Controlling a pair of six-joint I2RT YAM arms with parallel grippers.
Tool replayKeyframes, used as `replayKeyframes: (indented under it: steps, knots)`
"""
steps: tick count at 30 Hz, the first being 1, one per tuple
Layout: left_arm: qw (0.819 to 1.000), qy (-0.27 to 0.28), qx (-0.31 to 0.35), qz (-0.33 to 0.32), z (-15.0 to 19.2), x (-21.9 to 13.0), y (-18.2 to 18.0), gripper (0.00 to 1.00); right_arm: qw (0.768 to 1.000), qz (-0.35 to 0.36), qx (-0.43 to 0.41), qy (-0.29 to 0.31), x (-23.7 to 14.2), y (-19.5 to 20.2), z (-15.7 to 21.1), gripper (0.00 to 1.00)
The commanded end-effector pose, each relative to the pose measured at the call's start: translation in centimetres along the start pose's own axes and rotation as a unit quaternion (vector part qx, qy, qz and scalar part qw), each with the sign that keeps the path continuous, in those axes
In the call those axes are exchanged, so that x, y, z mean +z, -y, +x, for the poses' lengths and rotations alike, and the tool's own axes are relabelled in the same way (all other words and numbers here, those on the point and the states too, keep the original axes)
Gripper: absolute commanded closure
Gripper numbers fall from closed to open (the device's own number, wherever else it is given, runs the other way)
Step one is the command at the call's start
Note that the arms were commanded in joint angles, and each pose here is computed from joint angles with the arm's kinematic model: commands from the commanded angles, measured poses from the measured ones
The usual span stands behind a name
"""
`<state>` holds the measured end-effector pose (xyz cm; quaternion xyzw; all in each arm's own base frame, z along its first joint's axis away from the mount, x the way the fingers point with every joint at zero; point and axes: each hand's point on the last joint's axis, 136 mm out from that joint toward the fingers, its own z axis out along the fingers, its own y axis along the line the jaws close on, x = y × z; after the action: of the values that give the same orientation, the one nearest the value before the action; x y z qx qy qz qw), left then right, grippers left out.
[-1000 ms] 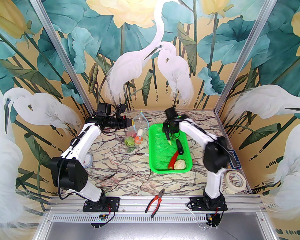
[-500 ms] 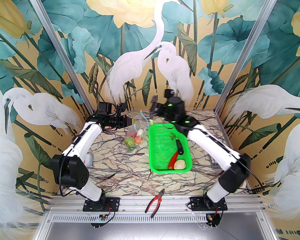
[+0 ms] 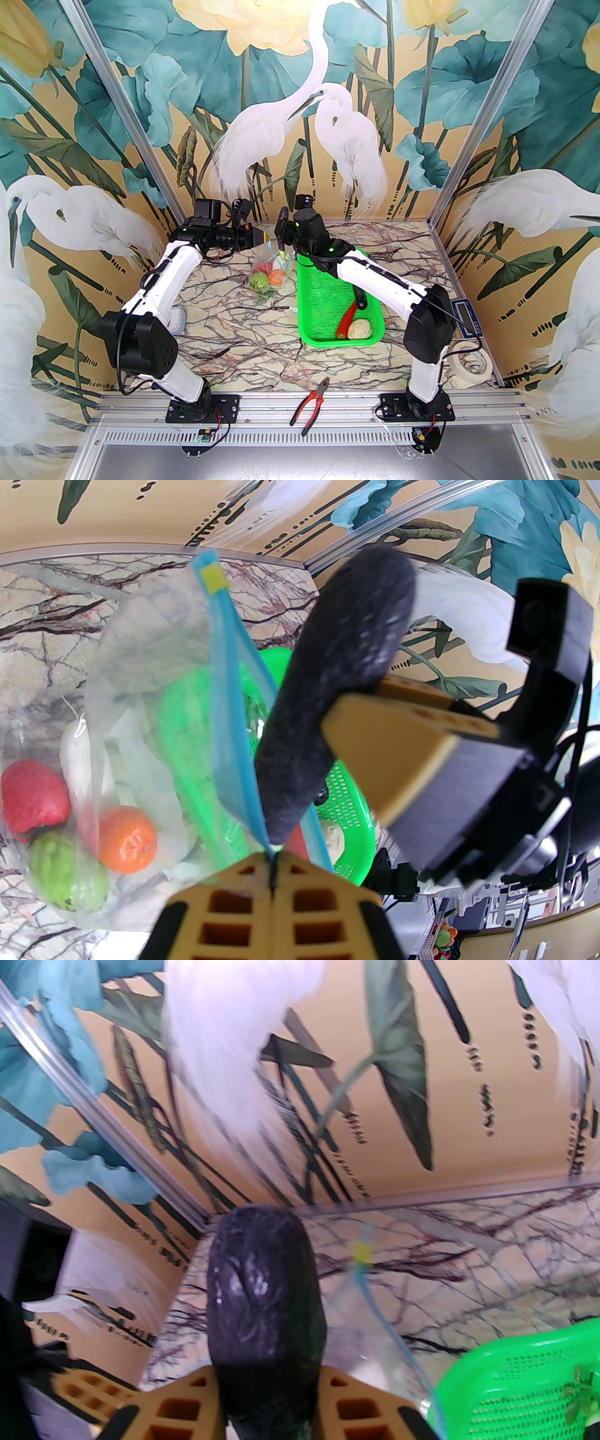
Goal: Place the food in the zip-top bag and seal the zipper
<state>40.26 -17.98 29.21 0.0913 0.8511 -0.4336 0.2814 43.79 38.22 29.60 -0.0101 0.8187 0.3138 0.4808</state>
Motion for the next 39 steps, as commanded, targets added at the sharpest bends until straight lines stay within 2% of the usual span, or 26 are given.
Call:
replayKeyframes:
  steps: [1, 12, 16, 18, 26, 32, 35, 39]
  knots:
    - [1.000, 0.009, 0.015, 0.022, -1.0, -0.2, 1.5, 1.00, 0.999, 0.011, -0.004, -0.030, -0.4, 0.2, 2.3, 0.76]
    - [0.999, 0.014, 0.018, 0.025, -1.3, -0.2, 1.6, 0.99, 0.989, 0.014, -0.008, -0.144, -0.2, 0.5, 7.2, 0.75]
    - [0.999, 0.014, 0.018, 0.025, -1.3, -0.3, 1.7, 0.99, 0.986, 0.014, -0.014, -0.167, 0.0, 0.3, 7.7, 0.56]
    - [0.999, 0.014, 0.020, 0.025, -1.3, -0.3, 1.7, 0.98, 0.986, 0.013, -0.018, -0.167, 0.0, 0.1, 7.6, 0.52]
    - [0.999, 0.014, 0.022, 0.023, -1.2, -0.4, 1.8, 0.98, 0.989, 0.035, -0.054, -0.136, -2.2, 0.4, 4.3, 0.48]
    - [0.999, 0.013, 0.026, 0.021, -1.1, -0.5, 1.8, 0.98, 0.984, 0.109, -0.121, -0.070, -7.7, 2.6, -1.5, 0.48]
    - [1.000, 0.006, 0.023, 0.018, -0.7, -0.3, 1.4, 0.98, 0.974, 0.161, -0.135, -0.081, -10.6, 5.6, -2.7, 0.47]
    - [1.000, -0.008, 0.019, 0.011, 0.1, 0.0, 0.7, 0.98, 0.951, 0.236, -0.153, -0.131, -13.5, 10.3, -1.4, 0.47]
